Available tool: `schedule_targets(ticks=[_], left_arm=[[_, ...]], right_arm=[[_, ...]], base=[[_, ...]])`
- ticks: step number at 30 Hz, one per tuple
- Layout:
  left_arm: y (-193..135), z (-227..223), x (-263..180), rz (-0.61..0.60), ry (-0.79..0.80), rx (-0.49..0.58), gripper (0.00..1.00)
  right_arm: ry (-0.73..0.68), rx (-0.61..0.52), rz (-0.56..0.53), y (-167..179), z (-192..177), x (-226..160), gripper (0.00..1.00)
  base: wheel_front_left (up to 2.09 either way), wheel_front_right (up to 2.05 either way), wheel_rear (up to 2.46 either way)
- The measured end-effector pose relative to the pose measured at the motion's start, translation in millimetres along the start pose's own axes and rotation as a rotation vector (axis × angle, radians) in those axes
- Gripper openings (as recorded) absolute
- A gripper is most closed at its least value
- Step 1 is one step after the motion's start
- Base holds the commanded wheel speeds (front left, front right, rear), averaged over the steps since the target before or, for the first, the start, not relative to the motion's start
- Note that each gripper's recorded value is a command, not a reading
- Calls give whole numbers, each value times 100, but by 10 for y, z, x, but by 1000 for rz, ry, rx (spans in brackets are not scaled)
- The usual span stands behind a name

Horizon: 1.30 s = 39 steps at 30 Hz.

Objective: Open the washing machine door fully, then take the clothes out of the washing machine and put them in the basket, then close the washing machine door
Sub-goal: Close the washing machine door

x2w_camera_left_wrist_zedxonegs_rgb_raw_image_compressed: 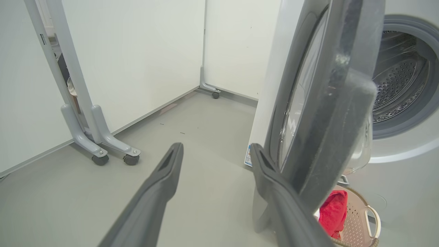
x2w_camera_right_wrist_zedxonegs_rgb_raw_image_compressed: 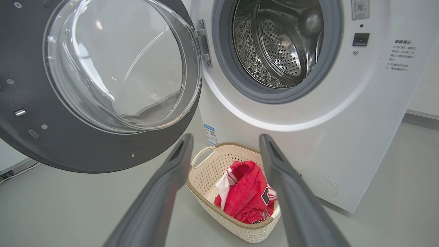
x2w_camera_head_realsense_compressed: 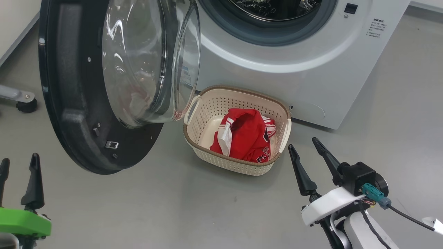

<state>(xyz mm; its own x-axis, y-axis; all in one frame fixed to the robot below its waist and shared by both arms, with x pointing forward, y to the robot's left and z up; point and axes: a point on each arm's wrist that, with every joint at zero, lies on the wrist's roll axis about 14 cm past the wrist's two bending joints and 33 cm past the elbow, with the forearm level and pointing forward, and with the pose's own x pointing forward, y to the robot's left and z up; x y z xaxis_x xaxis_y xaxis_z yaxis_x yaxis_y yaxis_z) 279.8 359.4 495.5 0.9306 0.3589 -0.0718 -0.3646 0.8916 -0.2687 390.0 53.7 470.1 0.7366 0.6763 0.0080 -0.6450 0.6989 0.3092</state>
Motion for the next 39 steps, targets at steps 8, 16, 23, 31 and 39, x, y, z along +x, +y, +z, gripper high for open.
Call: schedule_targets(ticks=[8,16,23,31,39], left_arm=[[21,-17,-25,-2,-3,11,100],[19,-72,-59,-11,12,18,100],[30,-60,-78,-21,8,32,100],[45,-65,-96,-26,9,39,100],[13,-119,-101,-43,30,41,0]], right_arm=[[-5,-2,3,20,20,3,100],[-9,-6,9,56,41,-1,100],[-15,-13,10,69,69,-13,100],[-4,-13,4,80,36,-71,100],[-8,-14,2,85,50,-77,100]], base=[[0,0,0],[0,0,0],[0,0,0],[0,0,0],[0,0,0]])
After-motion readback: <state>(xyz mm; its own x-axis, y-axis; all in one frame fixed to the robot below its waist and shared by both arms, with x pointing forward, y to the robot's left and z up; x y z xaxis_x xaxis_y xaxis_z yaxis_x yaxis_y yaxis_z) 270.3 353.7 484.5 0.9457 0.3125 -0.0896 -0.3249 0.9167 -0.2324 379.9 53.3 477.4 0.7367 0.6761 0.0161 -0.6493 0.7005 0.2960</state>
